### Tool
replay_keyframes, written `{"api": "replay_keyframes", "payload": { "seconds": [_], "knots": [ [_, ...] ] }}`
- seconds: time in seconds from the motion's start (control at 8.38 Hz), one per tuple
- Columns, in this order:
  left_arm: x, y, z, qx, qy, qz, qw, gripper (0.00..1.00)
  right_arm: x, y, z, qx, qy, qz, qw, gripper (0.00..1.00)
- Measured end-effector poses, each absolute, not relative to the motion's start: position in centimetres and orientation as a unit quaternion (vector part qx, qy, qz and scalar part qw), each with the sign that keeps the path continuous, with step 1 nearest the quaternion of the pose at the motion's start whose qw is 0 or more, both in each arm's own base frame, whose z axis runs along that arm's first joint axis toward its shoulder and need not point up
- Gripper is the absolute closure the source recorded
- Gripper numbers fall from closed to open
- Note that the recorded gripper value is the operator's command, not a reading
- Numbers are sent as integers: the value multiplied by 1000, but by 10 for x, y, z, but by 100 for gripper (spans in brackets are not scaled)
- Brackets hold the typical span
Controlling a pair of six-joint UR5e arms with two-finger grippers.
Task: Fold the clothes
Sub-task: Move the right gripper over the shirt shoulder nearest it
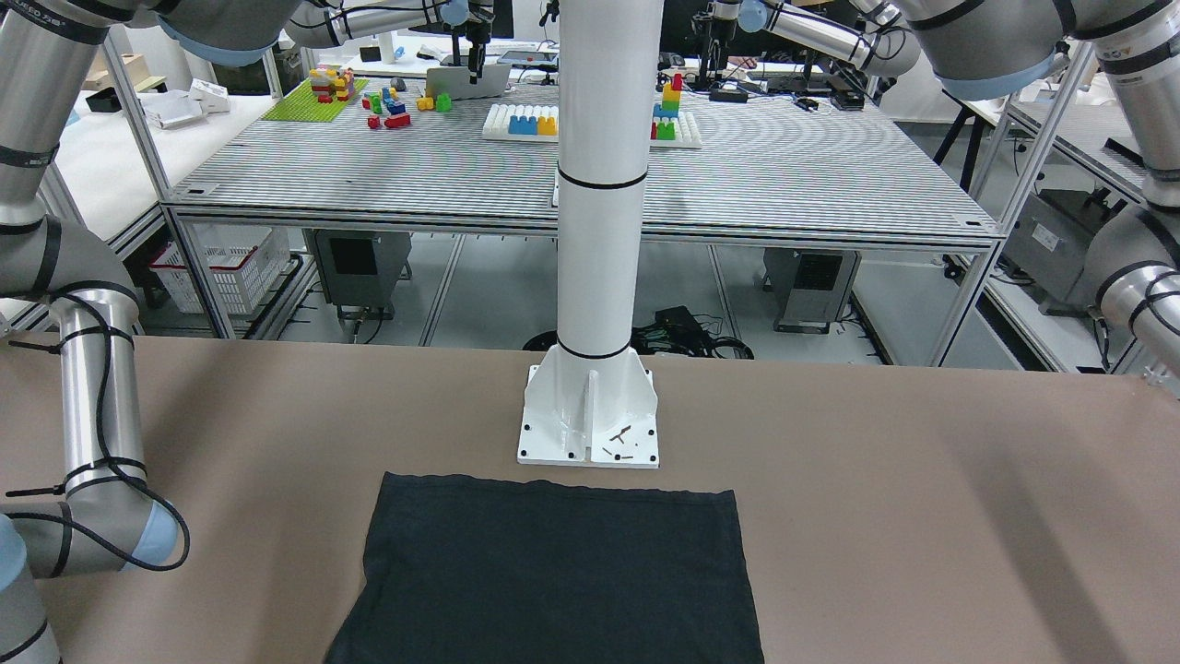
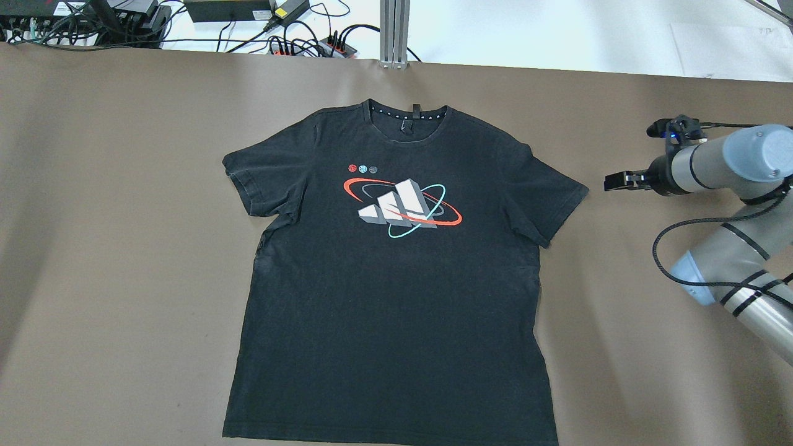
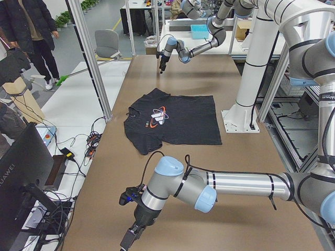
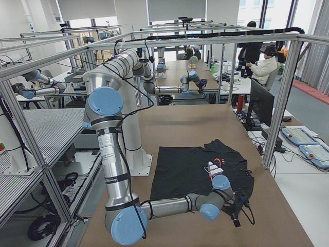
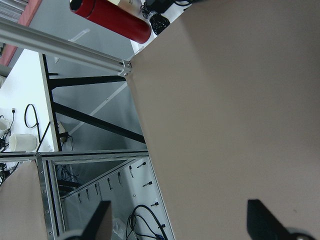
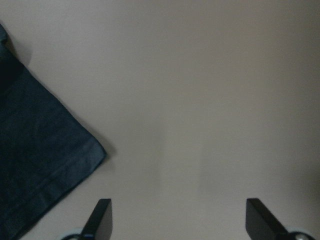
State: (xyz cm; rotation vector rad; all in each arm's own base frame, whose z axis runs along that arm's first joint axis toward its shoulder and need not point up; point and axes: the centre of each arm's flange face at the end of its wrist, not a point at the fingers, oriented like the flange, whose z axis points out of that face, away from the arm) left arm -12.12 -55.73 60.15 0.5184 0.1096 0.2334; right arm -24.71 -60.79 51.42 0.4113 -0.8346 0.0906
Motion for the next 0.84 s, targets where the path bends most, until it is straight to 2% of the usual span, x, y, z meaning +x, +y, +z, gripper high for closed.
{"api": "replay_keyframes", "payload": {
  "seconds": [0.36,0.84],
  "knots": [
    [-120,-566,593,262,58,99,958,5,-289,-633,507,182,-416,59,889,35],
    [-120,-570,590,264,59,90,959,6,-305,-637,510,172,-415,57,892,43]
  ]
}}
